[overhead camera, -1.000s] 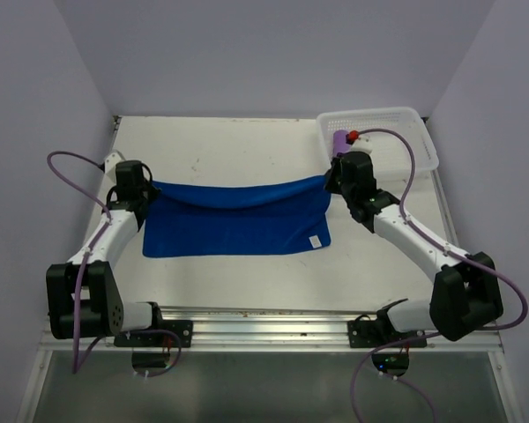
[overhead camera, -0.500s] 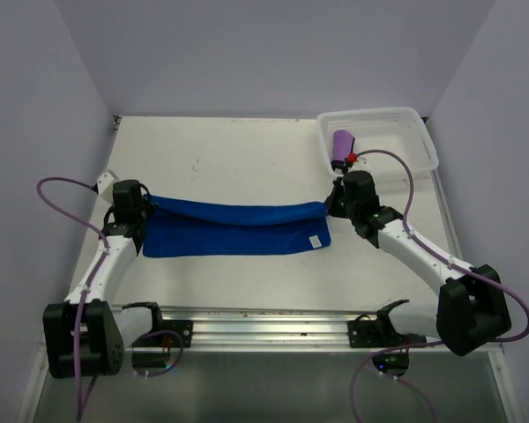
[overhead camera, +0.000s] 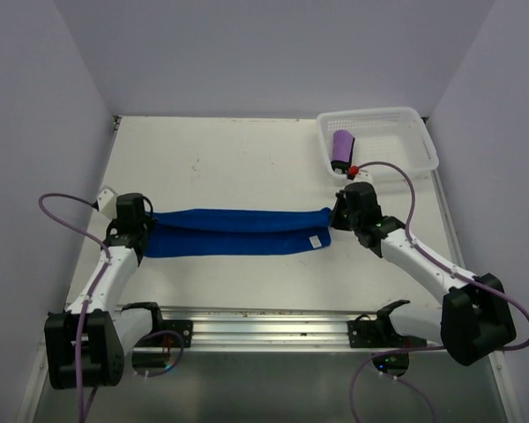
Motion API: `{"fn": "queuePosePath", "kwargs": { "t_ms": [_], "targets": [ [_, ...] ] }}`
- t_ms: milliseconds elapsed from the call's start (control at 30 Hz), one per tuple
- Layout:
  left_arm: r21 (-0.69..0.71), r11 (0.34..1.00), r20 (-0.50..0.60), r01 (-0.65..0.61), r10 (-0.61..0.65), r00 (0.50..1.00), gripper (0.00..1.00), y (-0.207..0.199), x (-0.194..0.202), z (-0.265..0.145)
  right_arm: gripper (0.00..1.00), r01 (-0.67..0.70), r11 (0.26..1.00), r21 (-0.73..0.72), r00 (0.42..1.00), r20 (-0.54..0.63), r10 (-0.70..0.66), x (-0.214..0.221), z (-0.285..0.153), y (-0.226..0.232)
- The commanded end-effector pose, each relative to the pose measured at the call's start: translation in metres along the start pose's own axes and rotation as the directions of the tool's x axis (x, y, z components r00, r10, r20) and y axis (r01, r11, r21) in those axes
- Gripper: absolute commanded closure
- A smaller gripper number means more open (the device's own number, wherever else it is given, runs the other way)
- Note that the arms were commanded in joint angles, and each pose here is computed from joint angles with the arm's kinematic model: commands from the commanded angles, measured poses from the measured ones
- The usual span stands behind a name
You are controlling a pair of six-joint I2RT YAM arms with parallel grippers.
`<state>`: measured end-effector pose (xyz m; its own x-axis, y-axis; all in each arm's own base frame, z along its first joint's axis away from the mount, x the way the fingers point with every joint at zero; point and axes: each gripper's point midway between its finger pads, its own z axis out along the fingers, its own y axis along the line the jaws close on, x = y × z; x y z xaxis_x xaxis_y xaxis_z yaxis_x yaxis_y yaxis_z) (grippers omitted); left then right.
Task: Roll the towels
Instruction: Fold the towel
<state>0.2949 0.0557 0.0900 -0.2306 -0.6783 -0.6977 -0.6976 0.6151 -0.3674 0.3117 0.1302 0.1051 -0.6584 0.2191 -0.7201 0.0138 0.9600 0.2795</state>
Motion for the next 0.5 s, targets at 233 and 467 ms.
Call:
{"fn": "queuePosePath", "kwargs": {
  "t_ms": [233,467],
  "targets": [
    [-0.101,0.995,0.029,0.018,-0.015,0.999,1.0,0.025,0.001,0.001,1.0,0.019,0.999,-0.037,0.996,-0.089,-0.022,0.038,0.014,-0.004],
    [-0.087,0.996,0.014,0.021,-0.02,1.0,1.0,0.027,0.009,0.001,0.94,0.03,0.996,-0.085,0.99,-0.133,-0.041,0.052,0.016,0.0]
  ]
}}
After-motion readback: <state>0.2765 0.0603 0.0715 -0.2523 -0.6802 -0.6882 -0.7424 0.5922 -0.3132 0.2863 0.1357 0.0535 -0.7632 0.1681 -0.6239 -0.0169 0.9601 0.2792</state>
